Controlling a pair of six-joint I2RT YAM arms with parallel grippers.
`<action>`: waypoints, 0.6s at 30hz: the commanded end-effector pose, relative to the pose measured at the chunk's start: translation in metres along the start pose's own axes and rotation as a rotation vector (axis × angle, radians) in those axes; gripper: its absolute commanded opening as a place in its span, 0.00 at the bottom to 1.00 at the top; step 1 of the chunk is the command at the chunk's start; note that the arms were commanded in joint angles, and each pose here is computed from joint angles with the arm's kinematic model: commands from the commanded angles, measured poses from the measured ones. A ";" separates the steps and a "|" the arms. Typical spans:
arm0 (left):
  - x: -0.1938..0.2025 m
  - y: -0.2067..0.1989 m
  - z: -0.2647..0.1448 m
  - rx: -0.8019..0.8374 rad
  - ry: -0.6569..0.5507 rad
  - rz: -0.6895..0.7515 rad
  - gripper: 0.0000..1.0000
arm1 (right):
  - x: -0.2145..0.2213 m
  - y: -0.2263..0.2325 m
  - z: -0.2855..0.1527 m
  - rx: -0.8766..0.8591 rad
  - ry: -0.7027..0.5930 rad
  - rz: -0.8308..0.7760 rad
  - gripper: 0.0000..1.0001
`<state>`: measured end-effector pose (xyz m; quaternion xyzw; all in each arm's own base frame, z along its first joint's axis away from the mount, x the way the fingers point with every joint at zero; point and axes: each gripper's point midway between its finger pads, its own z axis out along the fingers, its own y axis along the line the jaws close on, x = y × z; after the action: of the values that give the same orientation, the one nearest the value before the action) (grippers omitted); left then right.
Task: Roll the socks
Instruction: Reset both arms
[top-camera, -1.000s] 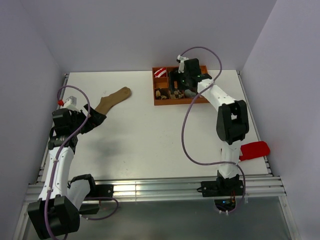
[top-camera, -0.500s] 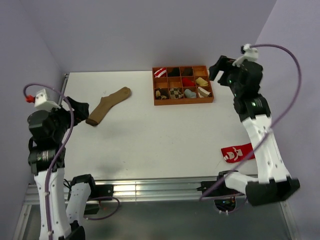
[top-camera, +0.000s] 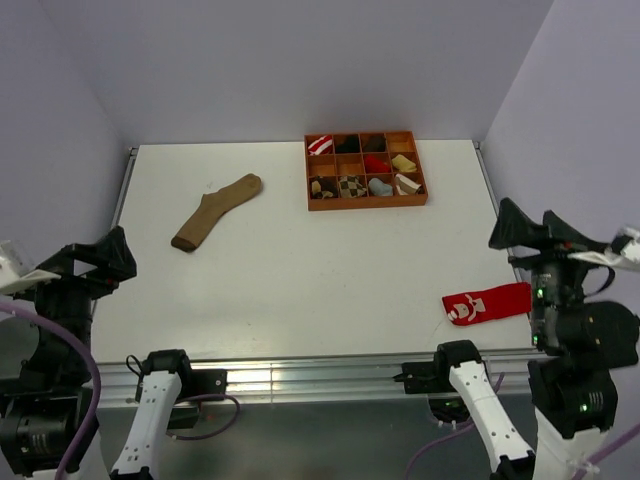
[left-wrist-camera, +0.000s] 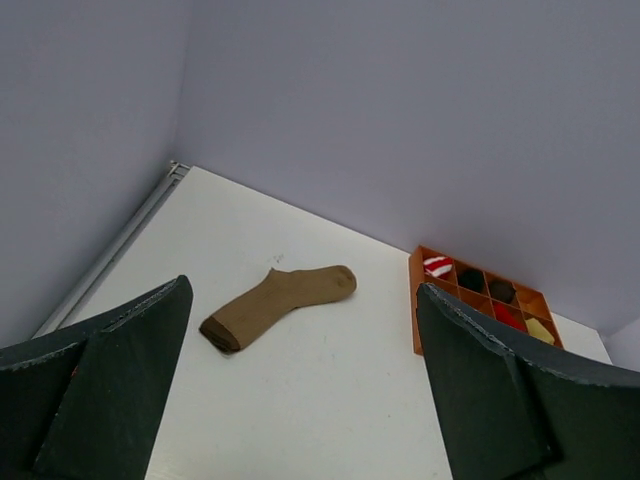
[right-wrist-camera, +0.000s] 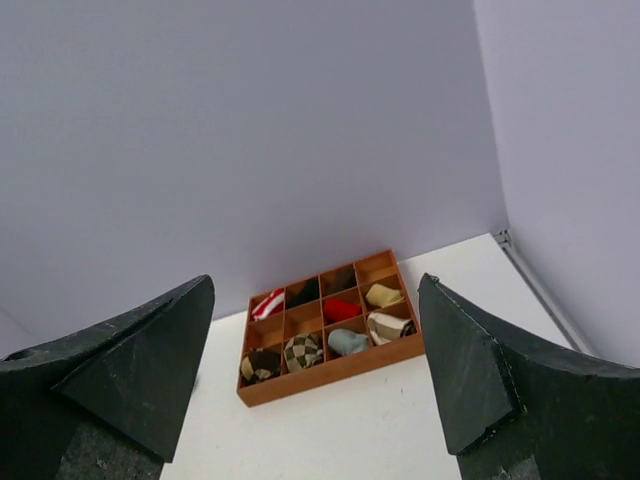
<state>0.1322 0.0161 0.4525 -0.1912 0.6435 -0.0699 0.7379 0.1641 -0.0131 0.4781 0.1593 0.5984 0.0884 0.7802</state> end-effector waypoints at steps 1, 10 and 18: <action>-0.001 0.025 -0.014 -0.113 -0.012 0.041 0.99 | 0.009 -0.020 -0.018 0.070 0.005 -0.004 0.89; 0.004 0.041 -0.027 -0.163 -0.037 0.037 1.00 | 0.017 -0.038 -0.048 0.066 -0.077 0.013 0.89; 0.013 0.040 -0.021 -0.148 -0.014 0.037 1.00 | 0.024 -0.038 -0.044 0.051 -0.066 0.017 0.89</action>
<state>0.1092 0.0421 0.4227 -0.2373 0.6479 -0.0139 0.7237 0.1254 -0.0304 0.4250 0.1823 0.5862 0.0782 0.7855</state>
